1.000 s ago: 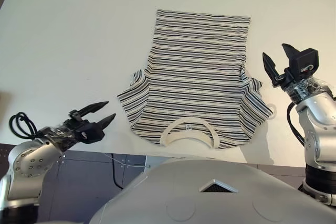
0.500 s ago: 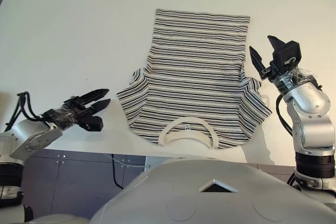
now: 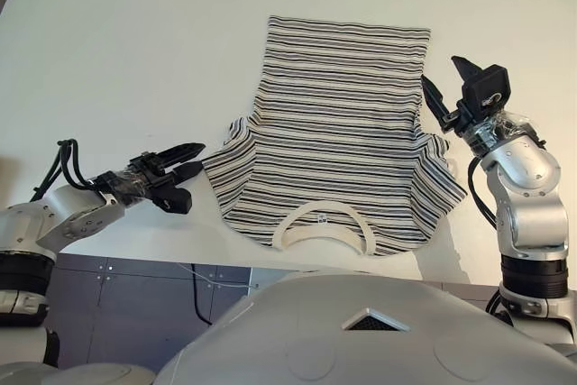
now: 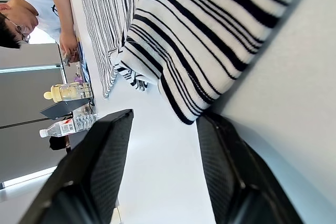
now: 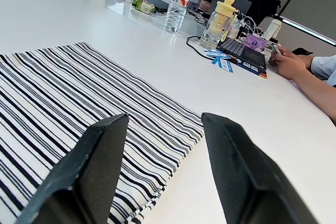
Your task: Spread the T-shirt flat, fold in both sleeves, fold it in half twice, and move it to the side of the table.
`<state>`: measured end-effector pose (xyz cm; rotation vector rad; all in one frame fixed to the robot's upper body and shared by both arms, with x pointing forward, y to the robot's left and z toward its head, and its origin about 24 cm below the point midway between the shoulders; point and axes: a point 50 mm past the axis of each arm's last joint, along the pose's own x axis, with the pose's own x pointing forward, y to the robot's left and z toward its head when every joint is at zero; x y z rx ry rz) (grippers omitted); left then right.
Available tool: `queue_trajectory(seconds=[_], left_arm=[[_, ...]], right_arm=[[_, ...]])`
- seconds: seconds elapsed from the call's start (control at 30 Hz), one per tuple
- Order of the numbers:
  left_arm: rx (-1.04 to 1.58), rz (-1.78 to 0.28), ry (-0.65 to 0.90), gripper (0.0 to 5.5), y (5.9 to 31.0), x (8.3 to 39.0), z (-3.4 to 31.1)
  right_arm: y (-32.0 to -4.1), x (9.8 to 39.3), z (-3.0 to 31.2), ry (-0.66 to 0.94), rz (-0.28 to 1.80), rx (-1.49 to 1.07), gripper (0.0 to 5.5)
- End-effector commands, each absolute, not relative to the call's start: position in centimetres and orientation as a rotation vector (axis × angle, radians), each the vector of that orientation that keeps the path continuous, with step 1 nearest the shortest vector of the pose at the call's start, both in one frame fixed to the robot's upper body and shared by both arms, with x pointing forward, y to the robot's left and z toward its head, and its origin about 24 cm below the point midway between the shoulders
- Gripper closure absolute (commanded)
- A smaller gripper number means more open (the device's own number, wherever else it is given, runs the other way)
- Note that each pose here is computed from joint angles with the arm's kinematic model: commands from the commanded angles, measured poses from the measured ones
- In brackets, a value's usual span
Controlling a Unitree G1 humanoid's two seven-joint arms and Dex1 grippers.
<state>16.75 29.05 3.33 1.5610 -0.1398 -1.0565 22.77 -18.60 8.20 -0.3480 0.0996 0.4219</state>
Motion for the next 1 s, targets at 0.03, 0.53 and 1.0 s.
queue_trajectory(seconds=[0.03, 0.53, 1.0], left_arm=[[1.561, -1.199, -0.128, 3.3, 29.4, 14.5, 2.7], [1.536, -1.178, -0.151, 3.66, 28.4, 14.0, 0.6], [1.445, -1.017, -0.189, 5.36, 26.3, 13.0, 0.8]], right_arm=[[-18.6, 23.0, 8.3, 0.097, 0.408, -0.343, 2.94], [-18.2, 23.5, 8.4, 0.084, 0.416, -0.338, 2.87], [-17.9, 23.4, 8.0, 0.103, 0.458, -0.337, 2.87]])
